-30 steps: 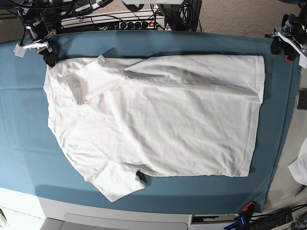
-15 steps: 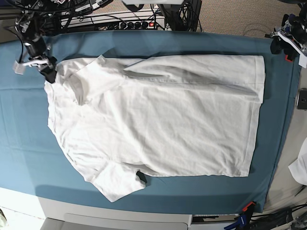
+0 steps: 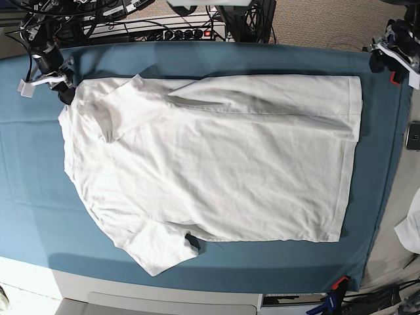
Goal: Fold the T-shirt properly
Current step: 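Regrasp the shirt's shoulder and hem corner with both grippers and smooth it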
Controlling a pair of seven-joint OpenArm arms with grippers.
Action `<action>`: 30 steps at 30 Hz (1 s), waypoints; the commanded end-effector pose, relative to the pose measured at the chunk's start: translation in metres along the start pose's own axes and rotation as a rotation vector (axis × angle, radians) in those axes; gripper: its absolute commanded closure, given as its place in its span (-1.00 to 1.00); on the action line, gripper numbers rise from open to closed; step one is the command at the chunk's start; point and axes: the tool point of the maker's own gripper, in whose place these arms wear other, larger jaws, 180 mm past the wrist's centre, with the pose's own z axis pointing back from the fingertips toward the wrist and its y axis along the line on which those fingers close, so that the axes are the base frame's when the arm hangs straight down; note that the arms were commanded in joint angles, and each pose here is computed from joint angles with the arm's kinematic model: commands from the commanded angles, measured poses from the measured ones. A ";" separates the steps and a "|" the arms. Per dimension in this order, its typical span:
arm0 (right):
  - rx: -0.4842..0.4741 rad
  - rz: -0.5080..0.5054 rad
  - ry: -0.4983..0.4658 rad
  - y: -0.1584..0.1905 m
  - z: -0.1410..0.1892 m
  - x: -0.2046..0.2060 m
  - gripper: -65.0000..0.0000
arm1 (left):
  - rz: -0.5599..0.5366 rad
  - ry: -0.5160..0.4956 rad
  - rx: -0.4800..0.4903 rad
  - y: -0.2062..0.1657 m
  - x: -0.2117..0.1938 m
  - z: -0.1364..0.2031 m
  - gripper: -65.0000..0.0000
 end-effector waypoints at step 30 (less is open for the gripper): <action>-0.039 0.123 0.020 -0.006 0.034 0.010 1.00 | 0.006 0.085 -0.253 -0.050 -0.016 -0.047 1.00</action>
